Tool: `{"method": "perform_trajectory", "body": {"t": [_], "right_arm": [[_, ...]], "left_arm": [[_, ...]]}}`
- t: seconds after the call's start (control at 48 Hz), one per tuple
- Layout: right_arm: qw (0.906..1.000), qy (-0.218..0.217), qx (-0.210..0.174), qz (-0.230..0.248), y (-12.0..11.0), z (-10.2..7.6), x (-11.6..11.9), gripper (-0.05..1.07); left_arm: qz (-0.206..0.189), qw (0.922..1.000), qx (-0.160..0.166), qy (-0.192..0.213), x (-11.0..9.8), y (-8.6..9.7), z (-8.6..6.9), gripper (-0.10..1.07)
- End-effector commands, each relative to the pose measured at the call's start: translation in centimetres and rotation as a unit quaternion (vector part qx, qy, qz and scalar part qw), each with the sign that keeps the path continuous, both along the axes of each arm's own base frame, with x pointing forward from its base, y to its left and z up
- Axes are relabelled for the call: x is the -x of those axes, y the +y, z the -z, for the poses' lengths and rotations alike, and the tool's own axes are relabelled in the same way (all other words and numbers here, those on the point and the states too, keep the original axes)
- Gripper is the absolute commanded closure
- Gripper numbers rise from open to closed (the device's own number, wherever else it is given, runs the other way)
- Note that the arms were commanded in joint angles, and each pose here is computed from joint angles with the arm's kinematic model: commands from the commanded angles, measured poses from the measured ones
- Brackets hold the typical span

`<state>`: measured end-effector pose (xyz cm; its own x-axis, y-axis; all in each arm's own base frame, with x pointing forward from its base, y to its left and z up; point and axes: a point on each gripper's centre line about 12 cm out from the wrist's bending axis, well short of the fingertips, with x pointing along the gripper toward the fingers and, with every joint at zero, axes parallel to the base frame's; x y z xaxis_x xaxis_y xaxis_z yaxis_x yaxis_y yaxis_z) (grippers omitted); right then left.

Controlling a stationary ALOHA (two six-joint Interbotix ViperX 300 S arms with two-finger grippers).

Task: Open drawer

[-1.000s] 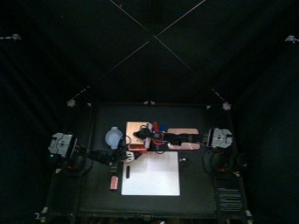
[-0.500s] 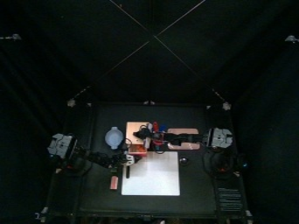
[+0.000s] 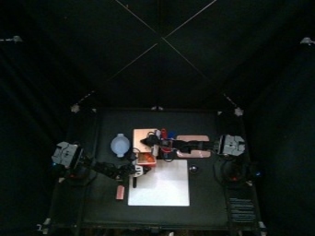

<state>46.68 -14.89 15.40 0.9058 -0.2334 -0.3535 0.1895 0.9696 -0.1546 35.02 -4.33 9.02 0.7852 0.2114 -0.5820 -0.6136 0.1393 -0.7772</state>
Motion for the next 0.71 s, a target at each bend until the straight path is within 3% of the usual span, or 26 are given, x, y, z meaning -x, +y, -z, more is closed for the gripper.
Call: {"method": "perform_trajectory", "body": {"t": [0.0, 0.333, 0.688], "right_arm": [[0.9999, 0.004, -0.001, 0.01, -0.8, -0.3, 0.3, 0.98], [0.9999, 0.011, -0.003, 0.011, -0.8, 0.0, 0.2, 0.98], [0.9998, 0.016, -0.003, 0.011, -0.8, 0.0, 0.1, 0.98]], "left_arm": [[0.032, 0.9994, 0.007, -0.009, -0.7, -2.1, -0.8, 0.51], [0.037, 0.9991, 0.018, -0.013, -1.4, -3.3, -1.0, 0.51], [0.021, 0.9995, 0.024, -0.004, -1.1, -2.9, -0.5, 0.51]]}}
